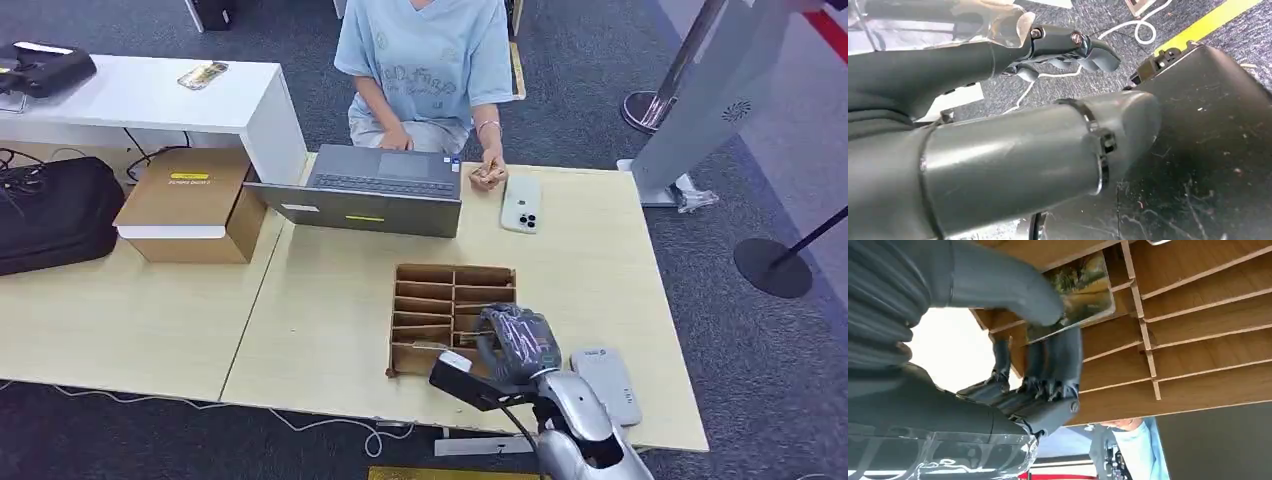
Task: Pass the card to the sensor for recognition and then transmit it.
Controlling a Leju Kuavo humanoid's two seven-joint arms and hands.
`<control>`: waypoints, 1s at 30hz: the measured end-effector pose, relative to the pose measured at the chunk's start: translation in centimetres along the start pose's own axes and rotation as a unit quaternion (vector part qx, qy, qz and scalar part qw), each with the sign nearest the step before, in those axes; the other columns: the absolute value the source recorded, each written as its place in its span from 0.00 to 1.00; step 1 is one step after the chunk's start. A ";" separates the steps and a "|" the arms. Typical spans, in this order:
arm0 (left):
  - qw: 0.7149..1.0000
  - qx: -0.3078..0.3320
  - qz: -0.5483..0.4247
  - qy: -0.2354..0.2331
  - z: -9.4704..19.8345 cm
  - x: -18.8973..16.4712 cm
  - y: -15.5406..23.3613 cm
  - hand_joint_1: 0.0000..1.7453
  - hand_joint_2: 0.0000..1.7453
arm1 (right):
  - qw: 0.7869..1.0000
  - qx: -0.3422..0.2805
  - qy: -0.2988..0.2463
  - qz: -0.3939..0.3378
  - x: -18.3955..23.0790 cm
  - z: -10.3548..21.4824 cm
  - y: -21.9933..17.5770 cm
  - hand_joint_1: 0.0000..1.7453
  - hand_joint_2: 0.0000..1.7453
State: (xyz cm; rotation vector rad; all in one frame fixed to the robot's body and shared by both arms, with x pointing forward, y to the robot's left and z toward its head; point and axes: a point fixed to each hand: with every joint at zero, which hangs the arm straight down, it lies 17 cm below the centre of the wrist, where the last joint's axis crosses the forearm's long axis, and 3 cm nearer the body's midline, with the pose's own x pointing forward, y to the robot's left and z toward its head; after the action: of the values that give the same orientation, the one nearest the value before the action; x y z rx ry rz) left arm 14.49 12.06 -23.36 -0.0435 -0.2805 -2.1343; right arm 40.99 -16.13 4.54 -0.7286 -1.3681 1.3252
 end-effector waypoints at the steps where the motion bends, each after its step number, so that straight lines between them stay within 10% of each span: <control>1: 1.000 0.000 -0.001 0.000 0.0 0.0 0.0 0.00 0.00 | 1.000 0.000 0.000 0.000 0.0 0.0 0.0 0.99 1.00; 30: 1.000 -0.001 -0.010 -0.006 0.0 0.1 -0.1 0.00 0.00 | 0.996 -0.016 -0.050 -0.074 1.9 0.4 -0.7 1.00 1.00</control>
State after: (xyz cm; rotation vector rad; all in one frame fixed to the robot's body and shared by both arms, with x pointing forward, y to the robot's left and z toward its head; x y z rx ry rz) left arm 14.37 11.99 -23.35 -0.0540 -0.2862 -2.1546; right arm 40.30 -14.63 5.81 -0.5769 -1.4979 1.2389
